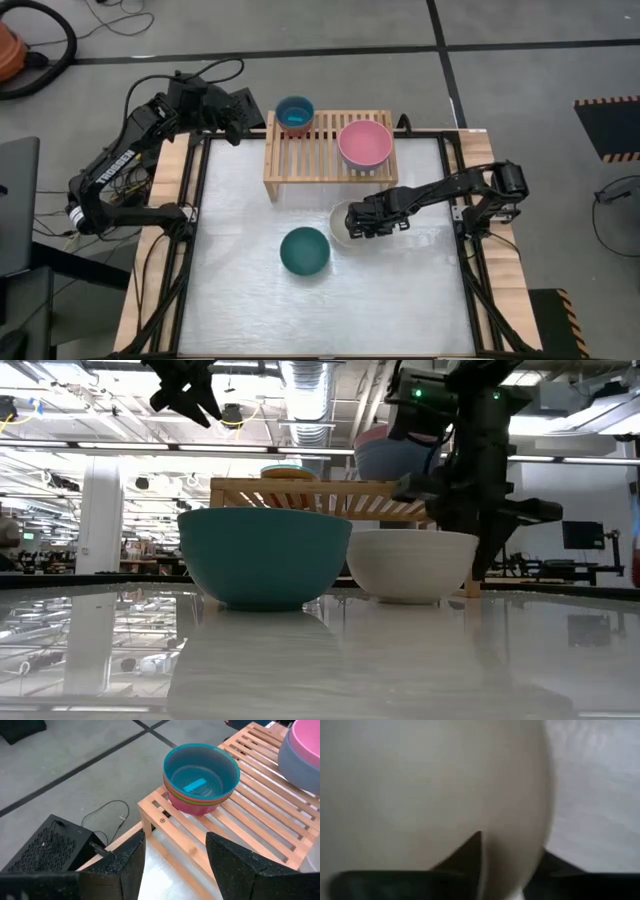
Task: Place and stack bowls onto a shelf
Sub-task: Stack the white bowl on top of the pink bowl on the shelf
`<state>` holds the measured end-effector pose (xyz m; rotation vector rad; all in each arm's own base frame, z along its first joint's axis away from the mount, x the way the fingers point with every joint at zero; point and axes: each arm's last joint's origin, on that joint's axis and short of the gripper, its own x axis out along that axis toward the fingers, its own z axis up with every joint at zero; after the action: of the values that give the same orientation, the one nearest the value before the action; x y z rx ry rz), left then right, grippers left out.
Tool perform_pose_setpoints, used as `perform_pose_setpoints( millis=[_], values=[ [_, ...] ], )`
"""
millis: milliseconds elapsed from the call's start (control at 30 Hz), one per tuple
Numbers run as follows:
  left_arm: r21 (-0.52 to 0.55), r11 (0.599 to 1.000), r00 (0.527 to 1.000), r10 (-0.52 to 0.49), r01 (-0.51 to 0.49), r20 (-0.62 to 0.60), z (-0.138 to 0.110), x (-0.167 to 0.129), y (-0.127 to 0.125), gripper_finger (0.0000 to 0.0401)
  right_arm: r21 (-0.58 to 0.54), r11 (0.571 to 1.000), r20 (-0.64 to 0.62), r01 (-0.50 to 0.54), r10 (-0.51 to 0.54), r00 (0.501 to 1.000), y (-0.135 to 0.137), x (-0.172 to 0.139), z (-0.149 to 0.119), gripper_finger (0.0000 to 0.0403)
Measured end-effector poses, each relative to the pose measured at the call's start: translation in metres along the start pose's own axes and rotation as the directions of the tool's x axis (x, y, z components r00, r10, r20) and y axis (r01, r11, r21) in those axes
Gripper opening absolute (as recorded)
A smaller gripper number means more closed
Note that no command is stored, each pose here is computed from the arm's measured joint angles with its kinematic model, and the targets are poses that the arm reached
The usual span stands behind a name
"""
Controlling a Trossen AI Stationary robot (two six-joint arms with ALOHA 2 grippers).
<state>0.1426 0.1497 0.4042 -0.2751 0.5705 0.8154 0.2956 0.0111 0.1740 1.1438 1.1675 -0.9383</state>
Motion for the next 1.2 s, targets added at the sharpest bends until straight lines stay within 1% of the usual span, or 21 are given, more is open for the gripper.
perform_pose_setpoints(
  millis=[100,133,267,367,500,633,700,767,833,900,1000,1033,1067,1100,1133,1200],
  values=[
    [-0.007,1.0,1.0,0.003,-0.003,0.005,0.0,-0.001,0.0,0.0192,-0.036,0.999,-0.014,-0.015,0.014,1.0,0.001,-0.001,0.0,0.0036],
    [-0.009,1.0,1.0,0.007,-0.007,0.007,0.0,-0.002,0.0,0.0192,-0.045,0.999,-0.013,-0.026,0.026,1.0,0.002,-0.002,0.0,0.0024],
    [-0.009,1.0,1.0,0.007,-0.007,0.019,0.0,-0.006,0.0,0.0192,-0.06,0.997,-0.034,-0.04,0.038,0.999,0.002,-0.004,-0.001,0.003],
    [-0.01,1.0,1.0,0.007,-0.007,0.016,0.0,-0.006,0.0,0.0192,-0.084,0.996,-0.038,-0.04,0.036,0.999,0.003,-0.012,-0.004,0.0024],
    [-0.01,1.0,1.0,0.007,-0.007,0.017,0.0,-0.006,0.0,0.0192,-0.1,0.995,-0.046,-0.005,0.0,0.999,0.002,-0.023,-0.007,0.0024],
    [-0.004,1.0,1.0,0.008,-0.007,0.017,0.0,-0.006,0.0,0.0192,-0.133,0.991,-0.046,-0.032,0.026,0.999,0.006,-0.045,-0.012,0.0024],
    [-0.002,1.0,1.0,0.008,-0.008,0.016,0.0,-0.006,0.0,0.0192,-0.167,0.984,-0.06,-0.066,0.057,0.997,0.008,-0.06,-0.015,0.0024],
    [-0.002,1.0,1.0,0.008,-0.008,0.016,0.0,-0.006,0.0,0.0192,-0.204,0.973,-0.1,-0.11,0.091,0.991,0.009,-0.078,-0.018,0.0024],
    [-0.001,1.0,1.0,0.008,-0.008,0.016,0.0,-0.006,0.0,0.0192,-0.235,0.956,-0.141,-0.177,0.147,0.979,0.011,-0.099,-0.022,0.0024],
    [-0.002,1.0,1.0,0.008,-0.008,0.016,0.0,-0.006,0.0,0.0192,-0.284,0.918,-0.174,-0.278,0.236,0.956,0.014,-0.126,-0.025,0.0024],
    [0.004,1.0,1.0,0.008,-0.008,0.016,0.0,-0.006,0.0,0.0192,-0.374,0.818,-0.193,-0.438,0.393,0.899,0.015,-0.172,-0.027,0.0024],
    [0.009,1.0,1.0,0.008,-0.008,0.016,0.0,-0.006,0.0,0.0192,-0.392,0.79,-0.171,-0.471,0.44,0.881,0.013,-0.188,-0.026,0.0024],
    [0.013,1.0,1.0,0.008,-0.009,0.016,0.0,-0.006,0.0,0.0192,-0.406,0.768,-0.122,-0.494,0.491,0.863,0.011,-0.205,-0.023,0.0024],
    [0.014,1.0,1.0,0.008,-0.008,0.016,0.0,-0.006,0.0,0.0192,-0.418,0.754,-0.048,-0.507,0.539,0.841,0.008,-0.222,-0.019,0.0024],
    [0.014,1.0,1.0,0.008,-0.008,0.016,0.0,-0.006,0.0,0.0192,-0.426,0.752,0.046,-0.503,0.573,0.818,0.004,-0.237,-0.014,0.0024],
    [0.014,1.0,1.0,0.008,-0.009,0.016,0.0,-0.006,0.0,0.0192,-0.422,0.771,0.25,-0.478,0.605,0.756,-0.005,-0.264,-0.003,0.0024]
  ],
)
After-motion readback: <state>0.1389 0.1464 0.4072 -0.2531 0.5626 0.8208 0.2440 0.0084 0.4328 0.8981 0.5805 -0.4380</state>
